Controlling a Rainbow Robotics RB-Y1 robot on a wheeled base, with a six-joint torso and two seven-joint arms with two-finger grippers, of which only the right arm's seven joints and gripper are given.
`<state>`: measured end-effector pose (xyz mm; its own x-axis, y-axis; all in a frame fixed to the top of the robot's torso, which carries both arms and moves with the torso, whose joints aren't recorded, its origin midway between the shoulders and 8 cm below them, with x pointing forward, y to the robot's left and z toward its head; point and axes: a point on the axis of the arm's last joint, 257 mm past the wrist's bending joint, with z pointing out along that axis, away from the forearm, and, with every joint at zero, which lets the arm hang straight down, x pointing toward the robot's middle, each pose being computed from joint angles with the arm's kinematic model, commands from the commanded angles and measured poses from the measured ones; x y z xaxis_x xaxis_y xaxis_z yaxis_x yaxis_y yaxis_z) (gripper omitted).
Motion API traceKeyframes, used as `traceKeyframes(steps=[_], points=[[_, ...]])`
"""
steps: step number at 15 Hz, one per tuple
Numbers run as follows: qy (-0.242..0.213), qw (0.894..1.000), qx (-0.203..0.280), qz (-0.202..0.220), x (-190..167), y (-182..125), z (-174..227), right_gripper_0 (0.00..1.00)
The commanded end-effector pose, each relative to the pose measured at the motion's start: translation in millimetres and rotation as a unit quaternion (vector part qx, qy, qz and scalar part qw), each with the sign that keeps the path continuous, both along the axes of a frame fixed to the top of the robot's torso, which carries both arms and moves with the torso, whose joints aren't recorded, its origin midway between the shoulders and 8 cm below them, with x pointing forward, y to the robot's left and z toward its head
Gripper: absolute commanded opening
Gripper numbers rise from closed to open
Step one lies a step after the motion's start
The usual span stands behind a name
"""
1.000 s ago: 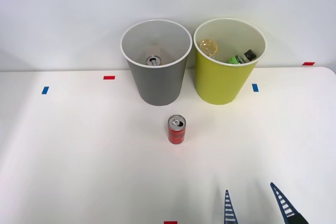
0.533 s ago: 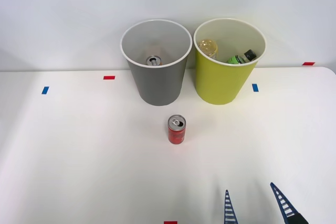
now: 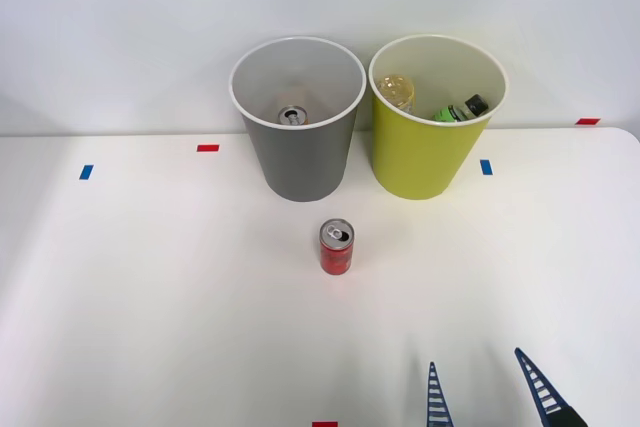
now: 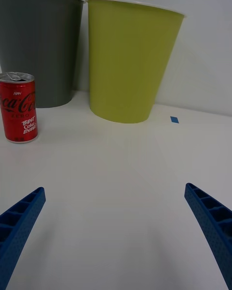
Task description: Put cans in the gray bin, plastic bottles in the light green bin
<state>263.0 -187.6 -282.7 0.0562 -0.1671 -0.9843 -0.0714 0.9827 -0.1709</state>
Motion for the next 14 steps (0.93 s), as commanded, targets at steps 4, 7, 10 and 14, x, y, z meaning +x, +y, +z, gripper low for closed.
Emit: traceKeyframes(steps=[4, 7, 10, 14], points=[[0.0, 1.0, 0.0, 0.0, 0.0, 0.0, 0.0, 1.0], [0.0, 1.0, 0.0, 0.0, 0.0, 0.0, 0.0, 1.0], [0.0, 1.0, 0.0, 0.0, 0.0, 0.0, 0.0, 1.0], [0.0, 1.0, 0.0, 0.0, 0.0, 0.0, 0.0, 1.0]])
